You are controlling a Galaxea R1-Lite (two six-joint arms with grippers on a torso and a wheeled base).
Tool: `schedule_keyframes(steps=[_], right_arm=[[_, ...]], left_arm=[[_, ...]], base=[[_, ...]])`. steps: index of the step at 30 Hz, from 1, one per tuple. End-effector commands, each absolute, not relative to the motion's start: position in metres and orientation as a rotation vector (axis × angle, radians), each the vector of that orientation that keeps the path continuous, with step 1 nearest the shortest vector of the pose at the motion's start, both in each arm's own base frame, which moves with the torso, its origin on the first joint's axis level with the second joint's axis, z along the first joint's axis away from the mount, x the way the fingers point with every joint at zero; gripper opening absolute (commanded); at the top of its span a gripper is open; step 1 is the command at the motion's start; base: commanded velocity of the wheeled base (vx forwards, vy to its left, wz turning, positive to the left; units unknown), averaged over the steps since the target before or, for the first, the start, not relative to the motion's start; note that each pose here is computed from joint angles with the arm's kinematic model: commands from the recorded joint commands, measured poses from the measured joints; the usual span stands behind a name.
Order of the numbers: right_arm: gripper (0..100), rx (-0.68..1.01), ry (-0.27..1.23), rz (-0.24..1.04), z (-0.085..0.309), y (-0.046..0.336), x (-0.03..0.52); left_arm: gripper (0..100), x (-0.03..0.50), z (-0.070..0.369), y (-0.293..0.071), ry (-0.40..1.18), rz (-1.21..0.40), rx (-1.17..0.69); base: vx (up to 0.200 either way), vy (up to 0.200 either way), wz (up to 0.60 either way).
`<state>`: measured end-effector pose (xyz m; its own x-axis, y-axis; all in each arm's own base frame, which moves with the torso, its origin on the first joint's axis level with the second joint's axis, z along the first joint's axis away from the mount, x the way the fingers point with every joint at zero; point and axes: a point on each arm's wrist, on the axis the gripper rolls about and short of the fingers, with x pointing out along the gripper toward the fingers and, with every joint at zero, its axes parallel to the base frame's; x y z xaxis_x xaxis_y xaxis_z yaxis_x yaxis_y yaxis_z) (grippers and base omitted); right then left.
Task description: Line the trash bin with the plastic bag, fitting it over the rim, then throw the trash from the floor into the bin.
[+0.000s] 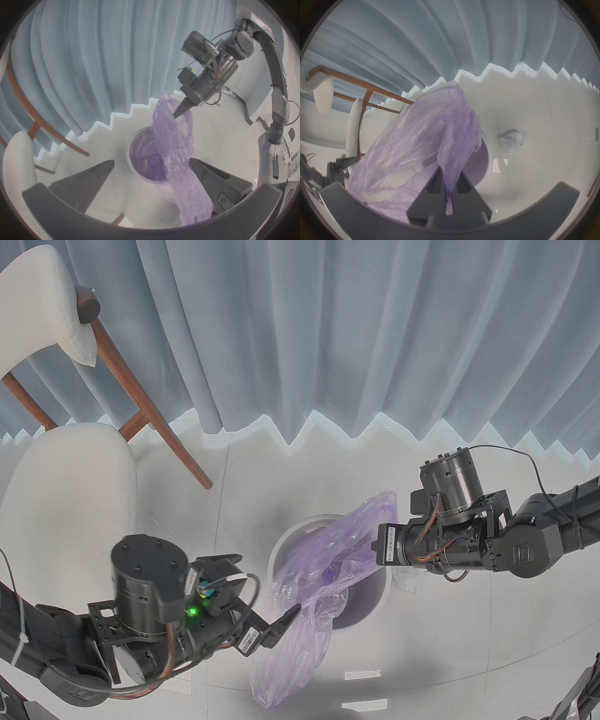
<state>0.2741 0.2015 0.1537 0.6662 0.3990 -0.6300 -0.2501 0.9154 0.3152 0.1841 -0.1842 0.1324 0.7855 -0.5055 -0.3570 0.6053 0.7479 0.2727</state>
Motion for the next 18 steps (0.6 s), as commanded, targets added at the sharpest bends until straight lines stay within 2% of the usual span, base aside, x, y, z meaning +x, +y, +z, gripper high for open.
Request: schedule_keyframes(steps=[1,18], right_arm=[[0,0.194,0.762,0.363,0.148,0.196,0.273],[0,0.211,0.712,0.383,0.165,0.192,0.267]], left_arm=[[100,0.178,0.14,-0.165,0.26,-0.577,0.375],[100,0.189,0.105,-0.179,0.385,-0.654,0.426]], base=[[0.0,0.0,0.0],[0.0,0.0,0.0]])
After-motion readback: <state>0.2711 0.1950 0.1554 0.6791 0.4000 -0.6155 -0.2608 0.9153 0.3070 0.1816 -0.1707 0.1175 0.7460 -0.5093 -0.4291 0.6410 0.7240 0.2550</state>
